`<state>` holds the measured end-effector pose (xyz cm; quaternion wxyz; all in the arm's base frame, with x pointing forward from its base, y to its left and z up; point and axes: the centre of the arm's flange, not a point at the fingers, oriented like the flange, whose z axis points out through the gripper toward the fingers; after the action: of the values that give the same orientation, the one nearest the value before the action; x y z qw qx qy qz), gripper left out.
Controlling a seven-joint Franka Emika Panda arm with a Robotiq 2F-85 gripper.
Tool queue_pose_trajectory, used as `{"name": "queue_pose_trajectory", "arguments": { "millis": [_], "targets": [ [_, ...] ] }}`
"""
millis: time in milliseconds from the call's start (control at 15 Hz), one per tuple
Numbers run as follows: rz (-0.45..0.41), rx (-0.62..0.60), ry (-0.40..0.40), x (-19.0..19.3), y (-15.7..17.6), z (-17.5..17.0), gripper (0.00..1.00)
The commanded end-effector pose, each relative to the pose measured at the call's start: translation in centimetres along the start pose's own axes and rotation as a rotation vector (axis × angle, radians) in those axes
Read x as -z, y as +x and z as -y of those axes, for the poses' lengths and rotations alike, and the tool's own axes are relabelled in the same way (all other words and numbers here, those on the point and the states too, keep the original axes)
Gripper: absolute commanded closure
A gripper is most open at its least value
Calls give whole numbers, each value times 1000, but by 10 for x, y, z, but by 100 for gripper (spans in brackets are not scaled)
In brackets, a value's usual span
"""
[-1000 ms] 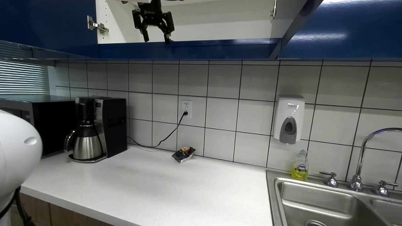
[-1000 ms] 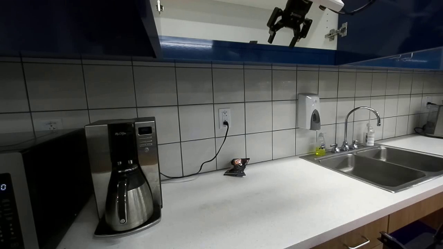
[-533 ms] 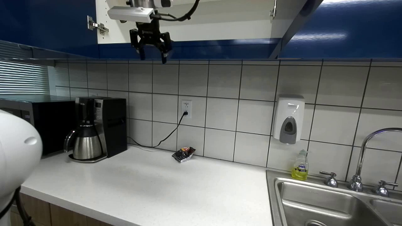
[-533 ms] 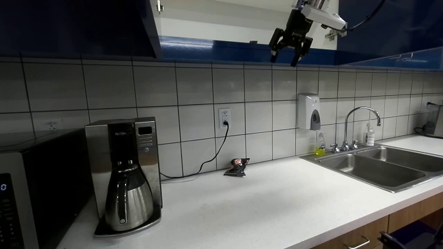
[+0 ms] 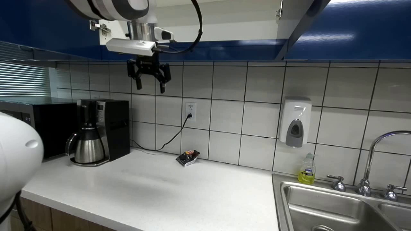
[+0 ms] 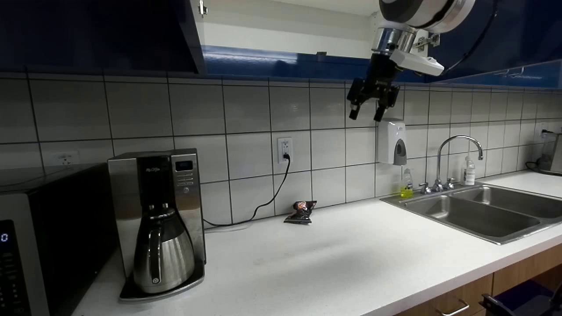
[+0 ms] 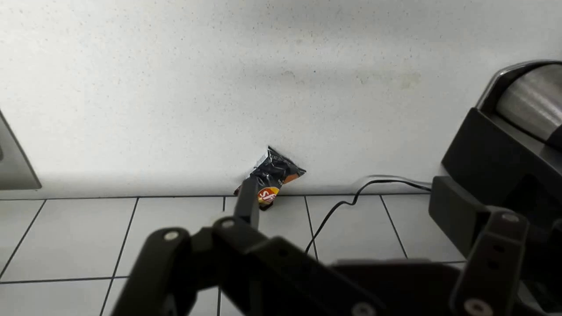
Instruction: Put the packet closest to you in the top cabinet
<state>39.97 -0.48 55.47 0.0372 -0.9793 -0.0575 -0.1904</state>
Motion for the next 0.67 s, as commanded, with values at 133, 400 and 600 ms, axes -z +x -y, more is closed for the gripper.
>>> {"name": "queue_pose_trajectory", "arguments": {
  "millis": [133, 400, 600],
  "targets": [
    [14, 51, 34, -43, -40, 2, 0],
    [57, 71, 30, -70, -56, 4, 0],
    [87, 52, 15, -75, -53, 4, 0]
  ]
}}
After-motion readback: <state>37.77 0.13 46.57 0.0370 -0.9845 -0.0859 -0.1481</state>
